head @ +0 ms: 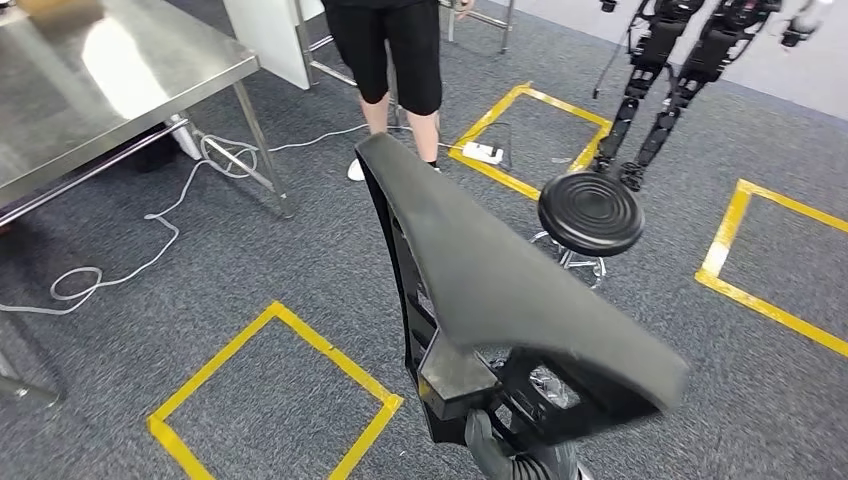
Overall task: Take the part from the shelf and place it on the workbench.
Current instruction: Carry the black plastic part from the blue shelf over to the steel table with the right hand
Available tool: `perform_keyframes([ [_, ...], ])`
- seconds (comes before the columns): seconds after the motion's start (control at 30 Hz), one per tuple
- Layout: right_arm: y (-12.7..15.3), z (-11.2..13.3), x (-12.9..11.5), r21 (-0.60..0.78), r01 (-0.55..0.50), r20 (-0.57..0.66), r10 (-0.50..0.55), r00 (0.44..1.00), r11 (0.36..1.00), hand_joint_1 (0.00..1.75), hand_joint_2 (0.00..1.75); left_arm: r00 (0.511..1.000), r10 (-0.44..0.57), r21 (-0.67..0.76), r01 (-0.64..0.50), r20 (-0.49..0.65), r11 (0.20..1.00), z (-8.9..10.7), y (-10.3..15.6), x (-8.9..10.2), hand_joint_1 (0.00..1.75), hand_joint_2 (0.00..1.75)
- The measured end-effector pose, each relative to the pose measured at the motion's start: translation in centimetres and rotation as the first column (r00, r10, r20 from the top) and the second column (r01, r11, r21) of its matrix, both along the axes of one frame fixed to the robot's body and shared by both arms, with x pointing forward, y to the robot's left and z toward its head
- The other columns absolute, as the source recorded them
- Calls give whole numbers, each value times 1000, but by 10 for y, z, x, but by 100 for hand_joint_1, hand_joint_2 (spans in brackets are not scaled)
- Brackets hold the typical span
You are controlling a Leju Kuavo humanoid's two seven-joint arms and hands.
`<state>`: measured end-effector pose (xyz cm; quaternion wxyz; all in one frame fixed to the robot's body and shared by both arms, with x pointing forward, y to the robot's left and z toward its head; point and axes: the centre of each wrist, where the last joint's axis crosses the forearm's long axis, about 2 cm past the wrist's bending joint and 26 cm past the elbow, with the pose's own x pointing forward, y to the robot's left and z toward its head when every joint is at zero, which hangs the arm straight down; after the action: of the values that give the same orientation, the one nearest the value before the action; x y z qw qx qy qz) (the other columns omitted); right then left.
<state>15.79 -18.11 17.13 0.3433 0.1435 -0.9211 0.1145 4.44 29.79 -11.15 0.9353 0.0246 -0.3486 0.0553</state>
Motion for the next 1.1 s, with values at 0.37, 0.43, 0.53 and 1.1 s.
perform_keyframes([
  [0.37,-2,-1,1,-4,-1,7,1,1000,1000,175,175,1000,2,-2,-2,-9,1000,-1,-1,-4,0,175],
  [0.43,-2,-1,1,-5,2,8,-2,1000,1000,175,175,1000,1,-1,-1,-6,1000,0,-1,-3,0,175],
  [0.53,-3,0,2,-10,12,10,-12,1000,1000,175,175,1000,-3,-1,3,-5,1000,0,0,-3,0,175],
  [1.1,-3,4,10,-21,13,28,-13,1000,1000,175,175,1000,-1,7,1,4,1000,0,0,1,0,175],
])
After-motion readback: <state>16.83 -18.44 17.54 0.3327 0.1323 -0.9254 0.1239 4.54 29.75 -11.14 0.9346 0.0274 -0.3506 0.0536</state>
